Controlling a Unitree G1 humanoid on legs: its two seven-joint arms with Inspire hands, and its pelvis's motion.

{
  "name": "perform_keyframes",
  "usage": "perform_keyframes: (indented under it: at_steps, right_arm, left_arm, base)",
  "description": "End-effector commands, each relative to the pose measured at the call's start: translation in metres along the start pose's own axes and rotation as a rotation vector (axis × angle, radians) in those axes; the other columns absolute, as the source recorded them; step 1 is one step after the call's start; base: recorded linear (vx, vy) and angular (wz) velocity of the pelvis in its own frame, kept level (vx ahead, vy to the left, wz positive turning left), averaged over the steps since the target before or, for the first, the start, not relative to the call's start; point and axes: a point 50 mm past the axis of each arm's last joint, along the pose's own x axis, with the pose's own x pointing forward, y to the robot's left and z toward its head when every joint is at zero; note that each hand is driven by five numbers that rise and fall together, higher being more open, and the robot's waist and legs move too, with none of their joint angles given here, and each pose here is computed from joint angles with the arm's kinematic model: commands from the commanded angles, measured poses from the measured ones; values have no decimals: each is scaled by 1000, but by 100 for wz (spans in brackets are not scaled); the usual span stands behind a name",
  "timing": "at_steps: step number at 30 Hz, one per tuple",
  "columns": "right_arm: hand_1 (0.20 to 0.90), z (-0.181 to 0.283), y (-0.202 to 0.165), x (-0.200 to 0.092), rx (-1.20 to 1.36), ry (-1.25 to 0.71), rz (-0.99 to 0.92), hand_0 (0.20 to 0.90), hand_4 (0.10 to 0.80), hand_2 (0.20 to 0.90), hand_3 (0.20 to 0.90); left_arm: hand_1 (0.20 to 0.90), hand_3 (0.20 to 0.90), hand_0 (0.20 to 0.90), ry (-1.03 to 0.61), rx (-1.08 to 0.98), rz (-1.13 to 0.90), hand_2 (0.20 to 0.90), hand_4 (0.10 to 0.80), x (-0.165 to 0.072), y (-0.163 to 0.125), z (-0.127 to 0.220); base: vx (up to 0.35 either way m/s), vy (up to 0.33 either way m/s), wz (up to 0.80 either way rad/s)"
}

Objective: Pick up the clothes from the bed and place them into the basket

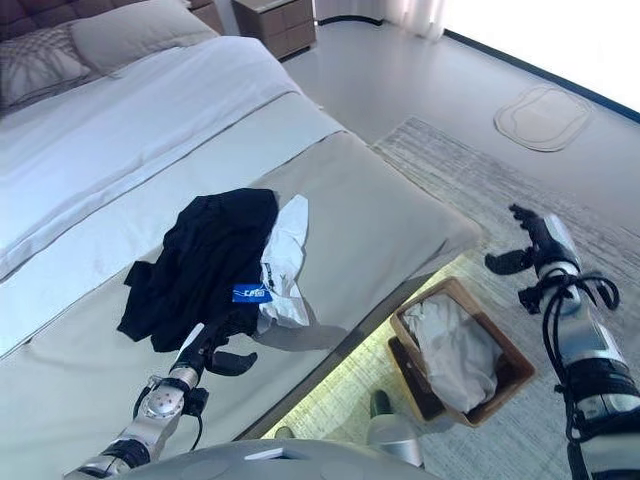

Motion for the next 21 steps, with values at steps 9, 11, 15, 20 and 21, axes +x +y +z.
perform_keyframes:
  at_steps: [9,11,15,20,21]
  right_arm:
    - [900,104,-25,27,-332,-389,-149,900,800,900,900]
    - [900,108,-26,32,-353,-383,-147,900,800,900,900]
    - [900,123,-34,41,-369,-382,-146,900,800,900,900]
    - [900,133,-37,48,-330,-347,-140,900,800,900,900]
    - [900,134,-39,50,-320,-335,-147,900,800,900,900]
  left_arm:
    - [900,900,900,-166,-38,89,900,800,3,25,28]
    - [900,900,900,-182,-29,79,900,800,4,21,32]
    - [900,900,900,-190,-27,68,900,800,8,23,40]
    - [900,900,900,-241,-6,49,900,800,10,23,50]
    - [900,900,900,-265,-3,42,900,800,9,21,52]
  base:
    - [69,5,45]
    - [-41,36,41]
    - [-116,31,32]
    - [-68,35,30]
    - [-38,113,28]
